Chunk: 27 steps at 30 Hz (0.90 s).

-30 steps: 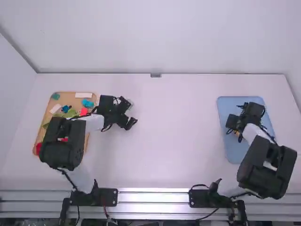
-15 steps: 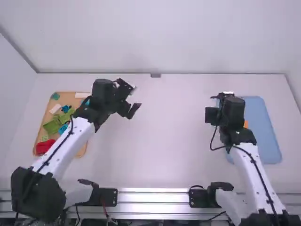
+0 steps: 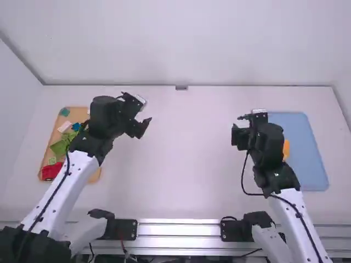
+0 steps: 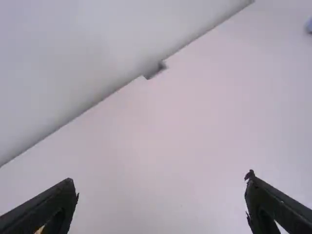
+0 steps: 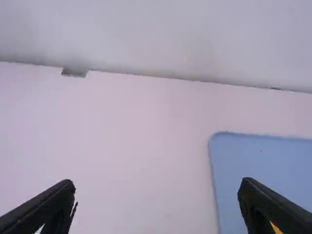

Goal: Assemble lego blocks to make yellow taxi

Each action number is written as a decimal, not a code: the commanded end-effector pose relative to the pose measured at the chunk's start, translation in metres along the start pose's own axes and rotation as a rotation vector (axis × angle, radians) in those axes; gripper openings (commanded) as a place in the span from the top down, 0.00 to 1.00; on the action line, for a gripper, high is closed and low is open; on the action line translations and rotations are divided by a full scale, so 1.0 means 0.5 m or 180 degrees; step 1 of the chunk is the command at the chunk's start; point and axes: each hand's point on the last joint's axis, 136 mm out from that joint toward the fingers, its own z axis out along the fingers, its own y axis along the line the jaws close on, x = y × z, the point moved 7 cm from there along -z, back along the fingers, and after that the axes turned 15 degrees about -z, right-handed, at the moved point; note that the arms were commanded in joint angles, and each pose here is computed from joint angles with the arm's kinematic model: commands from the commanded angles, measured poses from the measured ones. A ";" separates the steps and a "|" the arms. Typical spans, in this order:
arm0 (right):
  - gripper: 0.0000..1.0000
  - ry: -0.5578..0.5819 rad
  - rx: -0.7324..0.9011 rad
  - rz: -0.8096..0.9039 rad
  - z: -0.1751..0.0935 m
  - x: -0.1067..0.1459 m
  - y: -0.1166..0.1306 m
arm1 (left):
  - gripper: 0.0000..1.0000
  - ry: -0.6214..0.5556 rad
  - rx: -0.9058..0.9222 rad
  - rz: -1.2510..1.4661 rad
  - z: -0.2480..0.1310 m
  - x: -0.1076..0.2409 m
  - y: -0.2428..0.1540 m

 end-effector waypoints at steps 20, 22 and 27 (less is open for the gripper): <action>0.54 -0.0651 0.0281 0.0348 -0.045 0.160 0.008 | 0.51 -0.0982 -0.1061 -0.1289 -0.127 0.126 0.075; 0.59 -0.0651 0.0281 0.0348 -0.043 0.184 0.018 | 0.56 -0.0982 -0.1061 -0.1289 -0.130 0.152 0.069; 0.71 -0.0651 0.0281 0.0348 -0.033 0.239 0.039 | 0.69 -0.0982 -0.1061 -0.1289 -0.131 0.217 0.055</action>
